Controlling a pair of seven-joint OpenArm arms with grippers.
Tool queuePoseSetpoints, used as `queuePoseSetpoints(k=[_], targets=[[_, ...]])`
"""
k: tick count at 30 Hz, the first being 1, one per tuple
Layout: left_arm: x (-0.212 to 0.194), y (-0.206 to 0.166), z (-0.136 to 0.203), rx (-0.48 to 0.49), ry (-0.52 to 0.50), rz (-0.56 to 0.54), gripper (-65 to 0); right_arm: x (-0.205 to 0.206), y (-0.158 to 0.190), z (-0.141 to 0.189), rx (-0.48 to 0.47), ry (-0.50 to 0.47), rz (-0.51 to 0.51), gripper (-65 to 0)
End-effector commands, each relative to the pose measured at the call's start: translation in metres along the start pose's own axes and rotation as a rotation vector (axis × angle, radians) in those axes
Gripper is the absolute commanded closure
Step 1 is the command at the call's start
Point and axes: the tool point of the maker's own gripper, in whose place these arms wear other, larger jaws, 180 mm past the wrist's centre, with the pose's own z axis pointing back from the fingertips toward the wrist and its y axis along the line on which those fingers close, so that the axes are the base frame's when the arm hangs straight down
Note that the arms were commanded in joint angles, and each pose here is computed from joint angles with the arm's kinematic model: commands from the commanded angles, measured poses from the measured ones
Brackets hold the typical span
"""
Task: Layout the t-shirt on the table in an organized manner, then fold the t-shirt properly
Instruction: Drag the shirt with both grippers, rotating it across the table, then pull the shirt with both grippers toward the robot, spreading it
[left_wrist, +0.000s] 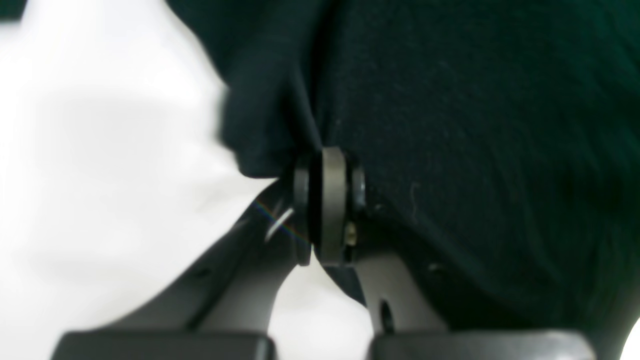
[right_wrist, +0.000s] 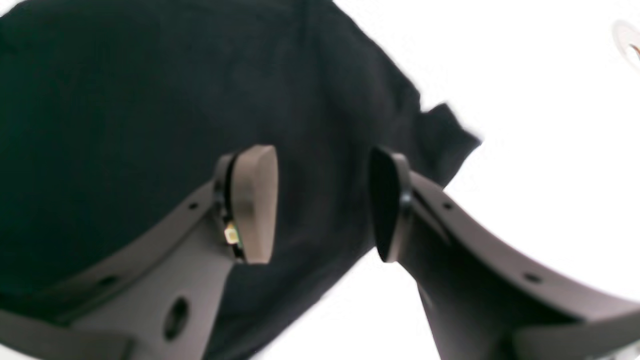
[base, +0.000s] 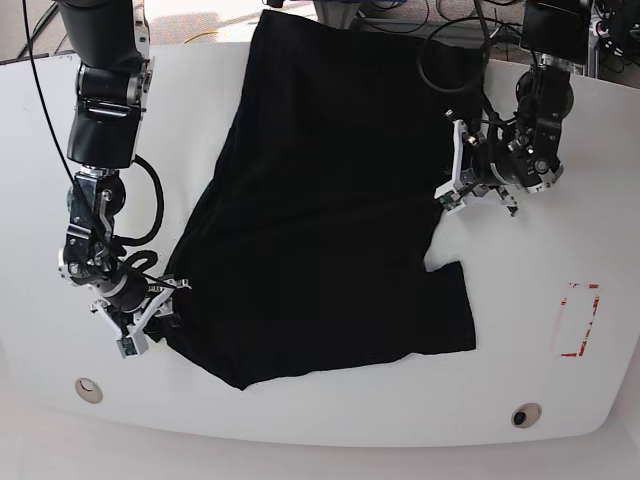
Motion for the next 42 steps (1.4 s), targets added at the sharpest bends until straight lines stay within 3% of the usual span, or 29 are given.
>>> queuePoseSetpoints(k=[1,13,23,27,32,34,42], targets=[[-0.025,0.031,0.012,0.087,0.114,-0.024,-0.4,0.026,-0.008,0.007,-0.014,-0.065,0.014,-28.9],[-0.024,0.123,0.053,0.264,0.151,-0.03,-0.6,0.02,-0.007,0.005,-0.011,-0.053,0.011,-29.0],[-0.002,0.158,0.073,0.336,0.116,-0.016,-1.7,-0.003,0.003,-0.006,0.007,0.002,-0.015,-29.2],[0.001,0.163,0.078,0.349,0.119,-0.015,-13.5,-0.018,0.003,-0.013,0.008,0.035,-0.032,-29.2],[-0.001,0.162,0.077,0.348,0.127,-0.016,-39.3,-0.027,0.01,-0.021,0.023,0.035,-0.05,-29.3],[-0.002,0.163,0.078,0.35,0.129,-0.016,-41.8,-0.03,0.01,-0.023,0.023,0.04,-0.054,-30.1],[-0.013,0.181,0.097,0.403,0.129,0.025,-40.0,-0.03,0.003,-0.037,0.027,0.017,-0.122,-43.6]])
